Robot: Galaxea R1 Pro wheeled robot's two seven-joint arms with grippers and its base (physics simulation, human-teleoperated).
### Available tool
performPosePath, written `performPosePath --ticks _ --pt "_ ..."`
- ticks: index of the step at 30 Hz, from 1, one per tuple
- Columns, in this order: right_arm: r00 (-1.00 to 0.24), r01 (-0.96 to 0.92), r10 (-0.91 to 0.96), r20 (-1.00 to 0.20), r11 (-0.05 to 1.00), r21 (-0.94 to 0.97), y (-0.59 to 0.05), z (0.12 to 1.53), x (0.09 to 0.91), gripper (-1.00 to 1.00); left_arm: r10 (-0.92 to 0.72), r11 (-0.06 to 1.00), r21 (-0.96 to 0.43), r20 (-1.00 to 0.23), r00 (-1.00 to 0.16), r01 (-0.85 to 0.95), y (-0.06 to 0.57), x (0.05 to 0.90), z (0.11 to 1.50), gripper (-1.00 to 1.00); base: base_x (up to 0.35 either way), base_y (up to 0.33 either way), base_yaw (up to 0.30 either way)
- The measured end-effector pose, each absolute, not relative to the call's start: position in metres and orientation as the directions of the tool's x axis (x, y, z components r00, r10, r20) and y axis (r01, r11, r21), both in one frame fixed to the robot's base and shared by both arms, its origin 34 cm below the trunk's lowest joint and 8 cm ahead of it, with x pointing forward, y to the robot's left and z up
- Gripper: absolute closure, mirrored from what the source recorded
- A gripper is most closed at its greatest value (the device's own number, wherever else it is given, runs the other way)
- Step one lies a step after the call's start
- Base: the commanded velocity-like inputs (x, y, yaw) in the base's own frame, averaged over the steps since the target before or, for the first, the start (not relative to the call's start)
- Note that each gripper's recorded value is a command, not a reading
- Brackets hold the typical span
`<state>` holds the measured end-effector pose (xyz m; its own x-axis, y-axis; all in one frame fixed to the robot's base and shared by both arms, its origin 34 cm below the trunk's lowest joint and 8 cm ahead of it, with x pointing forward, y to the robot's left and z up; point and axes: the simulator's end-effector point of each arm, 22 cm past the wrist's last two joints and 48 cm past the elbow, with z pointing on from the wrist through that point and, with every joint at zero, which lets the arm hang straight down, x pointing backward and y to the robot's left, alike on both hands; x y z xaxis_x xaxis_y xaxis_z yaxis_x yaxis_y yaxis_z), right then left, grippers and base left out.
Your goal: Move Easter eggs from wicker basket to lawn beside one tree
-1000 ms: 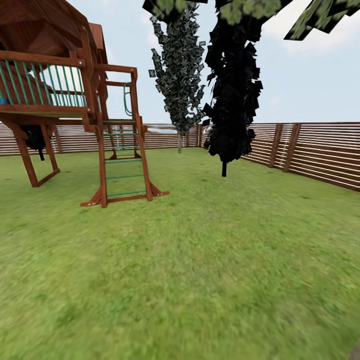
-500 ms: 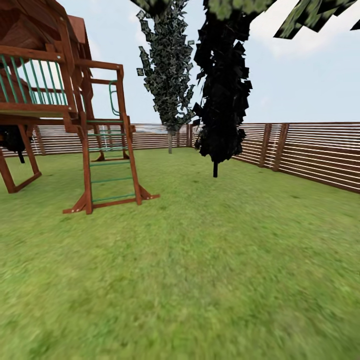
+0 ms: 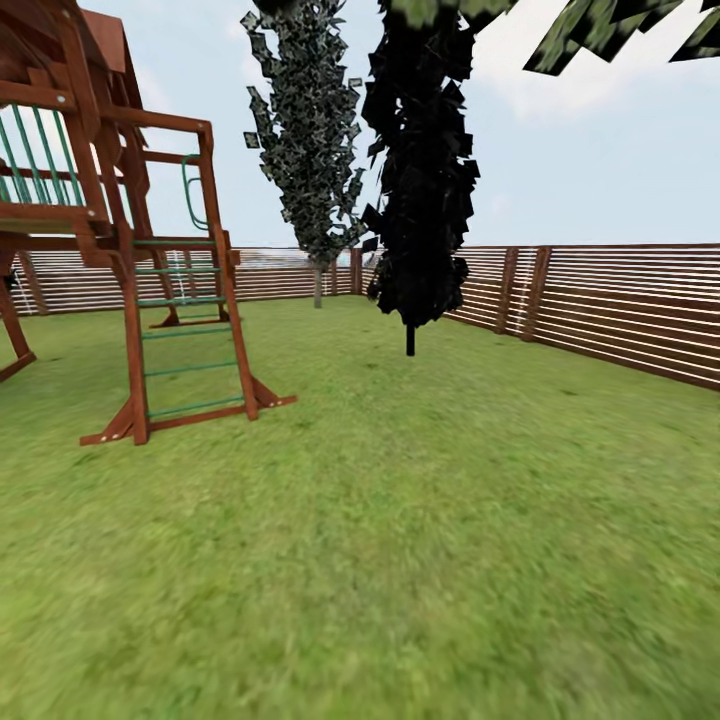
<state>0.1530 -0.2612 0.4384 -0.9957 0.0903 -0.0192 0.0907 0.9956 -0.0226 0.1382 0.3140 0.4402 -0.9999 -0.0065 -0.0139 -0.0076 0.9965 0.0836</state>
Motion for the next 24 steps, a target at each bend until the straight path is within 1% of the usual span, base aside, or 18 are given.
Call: performPosePath --ticks 24 --pt "-0.996 0.090 0.090 -0.019 0.996 -0.022 -0.2611 0.4384 0.1530 -1.00 -0.007 0.996 0.084 -0.014 -1.000 -0.008 0.3140 0.1382 0.4402 -1.00 0.328 0.000 -0.001"
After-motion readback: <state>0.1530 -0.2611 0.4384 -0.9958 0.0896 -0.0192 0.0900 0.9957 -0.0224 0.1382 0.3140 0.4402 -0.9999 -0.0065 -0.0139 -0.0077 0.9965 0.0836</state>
